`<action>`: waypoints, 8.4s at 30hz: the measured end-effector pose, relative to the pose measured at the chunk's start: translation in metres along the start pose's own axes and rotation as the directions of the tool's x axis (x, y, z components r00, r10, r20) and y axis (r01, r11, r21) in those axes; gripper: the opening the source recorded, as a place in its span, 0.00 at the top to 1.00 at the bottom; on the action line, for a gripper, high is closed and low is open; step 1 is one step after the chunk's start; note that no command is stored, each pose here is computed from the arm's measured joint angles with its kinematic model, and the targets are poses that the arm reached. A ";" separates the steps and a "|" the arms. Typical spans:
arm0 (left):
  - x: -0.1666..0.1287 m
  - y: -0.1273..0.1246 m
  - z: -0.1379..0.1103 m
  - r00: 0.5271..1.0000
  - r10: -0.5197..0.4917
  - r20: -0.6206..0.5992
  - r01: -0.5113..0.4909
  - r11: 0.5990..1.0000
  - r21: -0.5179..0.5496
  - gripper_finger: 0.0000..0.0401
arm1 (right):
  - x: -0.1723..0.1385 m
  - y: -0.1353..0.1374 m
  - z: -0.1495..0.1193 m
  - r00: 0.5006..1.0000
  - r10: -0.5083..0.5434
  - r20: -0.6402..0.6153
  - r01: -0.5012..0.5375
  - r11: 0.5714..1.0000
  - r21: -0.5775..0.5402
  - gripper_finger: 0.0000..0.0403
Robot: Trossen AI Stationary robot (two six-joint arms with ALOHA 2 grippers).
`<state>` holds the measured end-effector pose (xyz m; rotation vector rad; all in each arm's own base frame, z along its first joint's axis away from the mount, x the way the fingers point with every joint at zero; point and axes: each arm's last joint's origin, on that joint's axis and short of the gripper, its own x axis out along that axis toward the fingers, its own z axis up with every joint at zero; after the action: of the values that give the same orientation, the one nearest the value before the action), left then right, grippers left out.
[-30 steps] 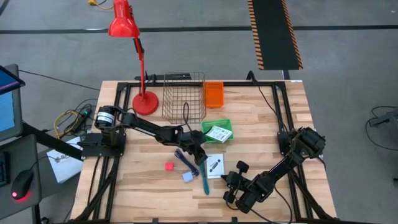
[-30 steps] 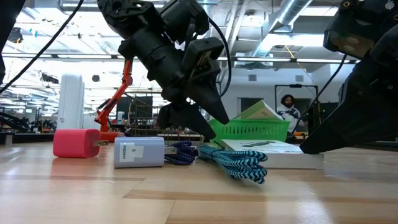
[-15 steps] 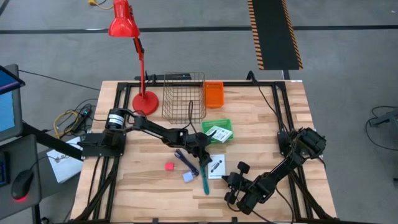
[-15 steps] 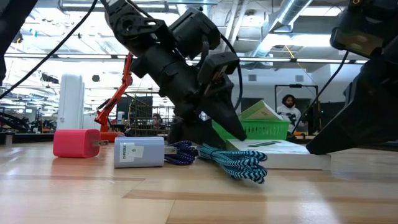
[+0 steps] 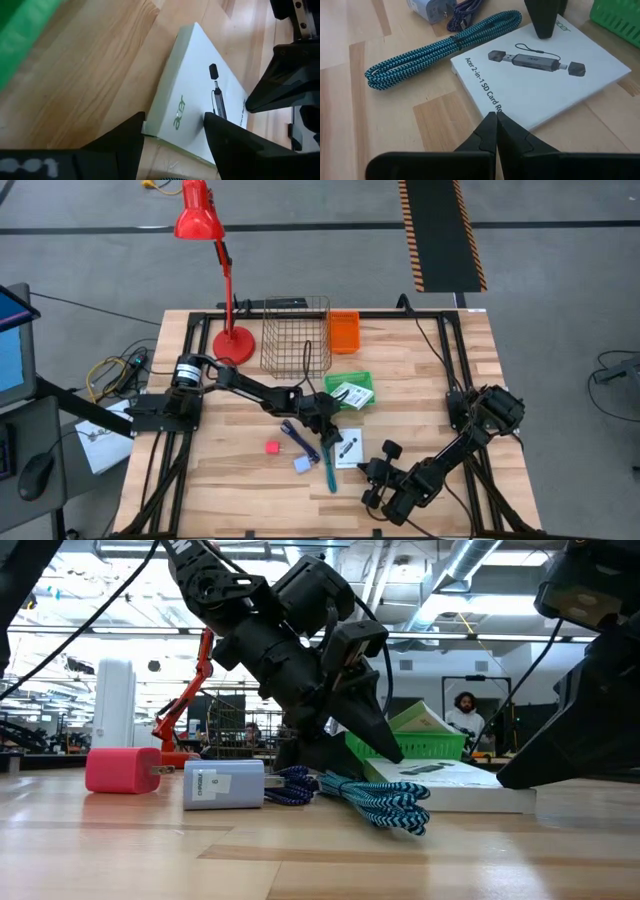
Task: Pick and place items into bin
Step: Put the card reader box into the green bin, then put the pink charger adapter into the orange bin
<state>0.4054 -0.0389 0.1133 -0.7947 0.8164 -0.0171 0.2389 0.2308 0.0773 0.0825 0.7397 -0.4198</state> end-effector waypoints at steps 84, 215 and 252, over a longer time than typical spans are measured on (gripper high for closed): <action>-0.120 -0.055 0.056 0.793 0.192 0.579 -0.583 0.514 0.629 0.59 | -0.056 -0.032 0.041 0.973 -0.192 -0.126 0.185 0.981 -0.065 1.00; -0.114 -0.015 -0.136 0.813 0.526 -0.250 -0.223 0.678 0.701 0.36 | -0.017 -0.017 0.085 0.991 0.074 -0.116 -0.021 0.912 0.409 1.00; -0.111 -0.028 -0.127 0.840 0.499 -0.213 -0.174 0.620 0.765 0.36 | -0.016 -0.019 0.085 0.989 0.071 -0.130 -0.012 0.914 0.405 1.00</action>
<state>0.2518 -0.1047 0.1498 0.1628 1.2464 -0.1602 0.2750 0.2007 0.1516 0.5224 0.7810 -0.5261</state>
